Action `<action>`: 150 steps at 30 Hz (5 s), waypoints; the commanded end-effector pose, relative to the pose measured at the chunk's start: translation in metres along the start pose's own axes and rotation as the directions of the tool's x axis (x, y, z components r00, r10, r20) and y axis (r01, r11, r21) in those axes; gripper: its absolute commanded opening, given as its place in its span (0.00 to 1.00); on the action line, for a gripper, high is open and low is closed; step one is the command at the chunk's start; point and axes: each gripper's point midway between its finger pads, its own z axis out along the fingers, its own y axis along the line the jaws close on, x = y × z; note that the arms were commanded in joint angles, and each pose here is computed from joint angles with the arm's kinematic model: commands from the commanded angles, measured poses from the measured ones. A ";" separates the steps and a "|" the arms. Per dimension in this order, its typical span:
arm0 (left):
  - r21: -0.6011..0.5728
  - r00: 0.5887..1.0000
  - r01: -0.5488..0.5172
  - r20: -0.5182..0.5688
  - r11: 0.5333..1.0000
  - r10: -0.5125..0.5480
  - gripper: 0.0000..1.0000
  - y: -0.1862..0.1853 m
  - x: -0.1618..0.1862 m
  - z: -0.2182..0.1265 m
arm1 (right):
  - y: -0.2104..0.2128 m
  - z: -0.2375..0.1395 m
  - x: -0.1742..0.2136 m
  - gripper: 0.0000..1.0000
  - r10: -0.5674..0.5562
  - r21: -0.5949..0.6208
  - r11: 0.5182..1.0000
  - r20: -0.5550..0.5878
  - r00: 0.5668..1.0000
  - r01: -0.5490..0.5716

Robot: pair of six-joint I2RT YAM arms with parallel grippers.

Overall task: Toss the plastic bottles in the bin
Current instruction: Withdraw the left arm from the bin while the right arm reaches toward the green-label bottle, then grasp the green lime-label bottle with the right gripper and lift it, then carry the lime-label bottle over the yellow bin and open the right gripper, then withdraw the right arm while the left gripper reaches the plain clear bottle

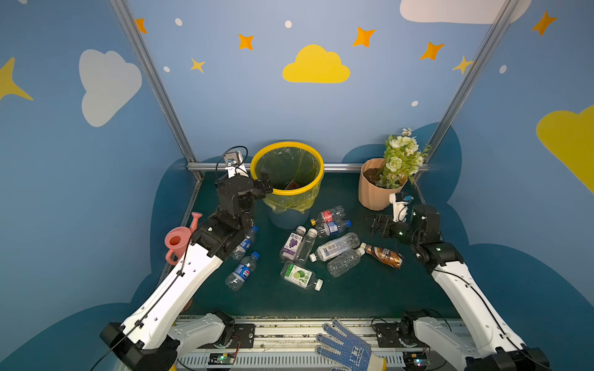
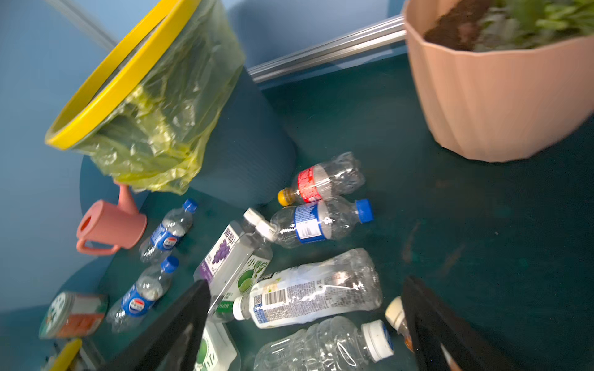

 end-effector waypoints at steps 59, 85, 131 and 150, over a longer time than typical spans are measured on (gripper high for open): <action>-0.335 0.974 0.188 -0.054 0.923 -0.219 1.00 0.147 0.074 -0.062 | 0.154 0.113 0.280 0.81 -0.709 -0.543 0.624 -0.696 0.114 0.562; -0.358 0.979 0.173 -0.040 0.918 -0.200 1.00 0.157 0.075 -0.070 | 0.190 0.112 0.266 0.56 -0.745 -0.567 0.612 -0.647 0.161 0.552; -0.105 0.925 -0.196 -0.349 0.975 0.148 1.00 0.064 0.166 -0.050 | 0.242 0.118 -0.195 0.81 -0.402 -0.344 0.810 0.266 0.876 0.476; 0.178 0.850 -0.374 -0.328 0.910 0.413 1.00 -0.013 0.186 -0.060 | 0.154 -0.002 -0.215 0.94 -0.410 -0.003 0.896 0.379 0.830 0.444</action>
